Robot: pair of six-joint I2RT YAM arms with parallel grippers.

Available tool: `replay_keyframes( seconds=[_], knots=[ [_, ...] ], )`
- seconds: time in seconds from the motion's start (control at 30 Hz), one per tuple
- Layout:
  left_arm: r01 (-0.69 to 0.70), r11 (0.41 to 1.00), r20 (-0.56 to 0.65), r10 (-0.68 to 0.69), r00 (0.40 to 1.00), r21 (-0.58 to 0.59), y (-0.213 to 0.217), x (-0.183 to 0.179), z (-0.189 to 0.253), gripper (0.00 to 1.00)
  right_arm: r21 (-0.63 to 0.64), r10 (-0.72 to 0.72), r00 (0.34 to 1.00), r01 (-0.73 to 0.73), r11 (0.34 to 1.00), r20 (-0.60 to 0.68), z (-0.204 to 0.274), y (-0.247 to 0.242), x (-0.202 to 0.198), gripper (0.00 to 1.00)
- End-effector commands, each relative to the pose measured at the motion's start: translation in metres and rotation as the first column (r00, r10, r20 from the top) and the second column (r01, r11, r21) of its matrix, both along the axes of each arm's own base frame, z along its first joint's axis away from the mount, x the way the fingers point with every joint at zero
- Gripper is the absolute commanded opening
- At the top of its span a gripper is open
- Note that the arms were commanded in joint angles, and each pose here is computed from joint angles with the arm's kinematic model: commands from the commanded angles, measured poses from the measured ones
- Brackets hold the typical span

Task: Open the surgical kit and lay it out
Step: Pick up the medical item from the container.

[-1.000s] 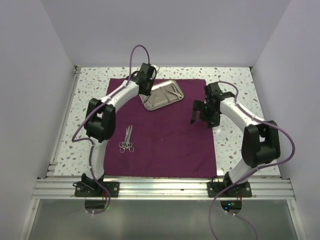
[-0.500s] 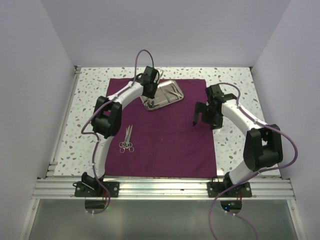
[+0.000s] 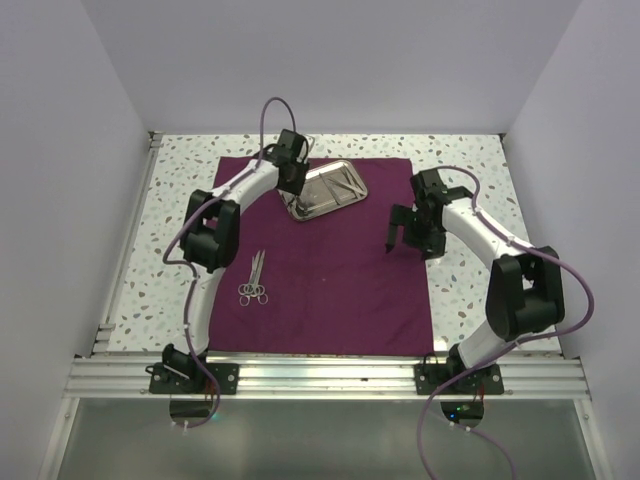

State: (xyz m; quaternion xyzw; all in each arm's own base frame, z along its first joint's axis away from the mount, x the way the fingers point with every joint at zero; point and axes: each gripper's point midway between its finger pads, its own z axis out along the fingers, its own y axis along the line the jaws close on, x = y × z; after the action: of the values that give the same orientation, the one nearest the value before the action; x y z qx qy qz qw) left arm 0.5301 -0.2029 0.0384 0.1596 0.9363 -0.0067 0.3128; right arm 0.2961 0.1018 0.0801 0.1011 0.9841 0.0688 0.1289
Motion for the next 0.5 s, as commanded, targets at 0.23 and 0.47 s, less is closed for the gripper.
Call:
replay_keyframes(
  seconds=[0.23, 0.47],
  knots=[
    [0.029, 0.994, -0.007, -0.030, 1.000, -0.105, -0.007, 0.006, 0.005, 0.49, 0.013, 0.002, 1.000, -0.002, 1.000, 0.012, 0.002, 0.008, 0.024, 0.97],
    [0.070, 0.990, -0.040, -0.075, 0.996, -0.121, -0.018, -0.006, -0.006, 0.48, 0.018, 0.006, 1.000, -0.006, 1.000, -0.001, -0.002, 0.010, 0.027, 0.97]
  ],
)
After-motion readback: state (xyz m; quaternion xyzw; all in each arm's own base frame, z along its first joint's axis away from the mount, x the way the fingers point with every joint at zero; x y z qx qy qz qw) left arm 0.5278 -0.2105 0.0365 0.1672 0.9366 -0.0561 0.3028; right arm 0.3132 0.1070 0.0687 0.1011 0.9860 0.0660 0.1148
